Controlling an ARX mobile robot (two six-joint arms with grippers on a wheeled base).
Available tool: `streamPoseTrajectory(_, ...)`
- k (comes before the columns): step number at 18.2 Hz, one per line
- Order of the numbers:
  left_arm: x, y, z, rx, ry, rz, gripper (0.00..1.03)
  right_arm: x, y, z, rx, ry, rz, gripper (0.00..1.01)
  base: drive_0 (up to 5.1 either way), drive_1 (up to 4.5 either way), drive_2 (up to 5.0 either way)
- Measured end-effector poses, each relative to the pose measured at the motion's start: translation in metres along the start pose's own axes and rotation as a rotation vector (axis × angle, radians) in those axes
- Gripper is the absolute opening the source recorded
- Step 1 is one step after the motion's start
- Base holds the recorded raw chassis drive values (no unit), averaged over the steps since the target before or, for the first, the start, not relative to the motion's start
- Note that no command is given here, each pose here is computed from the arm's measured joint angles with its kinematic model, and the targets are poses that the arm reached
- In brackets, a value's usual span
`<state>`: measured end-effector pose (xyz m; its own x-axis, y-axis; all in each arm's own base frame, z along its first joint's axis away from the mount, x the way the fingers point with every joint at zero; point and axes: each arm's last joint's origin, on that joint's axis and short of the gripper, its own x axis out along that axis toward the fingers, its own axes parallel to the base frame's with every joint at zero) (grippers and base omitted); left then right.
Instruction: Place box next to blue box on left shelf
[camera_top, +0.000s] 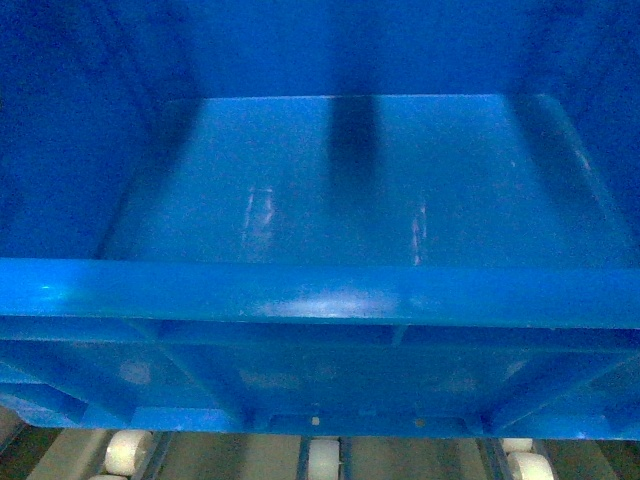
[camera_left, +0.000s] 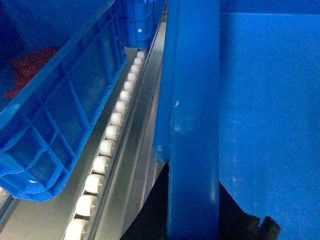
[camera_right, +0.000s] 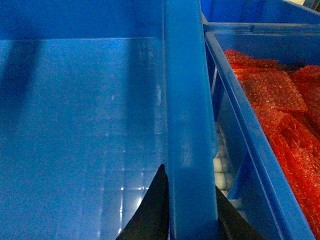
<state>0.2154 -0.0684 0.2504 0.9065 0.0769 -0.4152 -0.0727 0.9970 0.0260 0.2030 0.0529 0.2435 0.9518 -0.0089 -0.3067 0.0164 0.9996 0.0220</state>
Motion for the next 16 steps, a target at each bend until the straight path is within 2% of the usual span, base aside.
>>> streamPoseTrajectory(16, 0.0, 0.0, -0.0001, 0.0, 0.0, 0.0, 0.09, 0.0, 0.0, 0.0, 0.0, 0.0, 0.0, 0.09, 0.0, 0.0, 0.0)
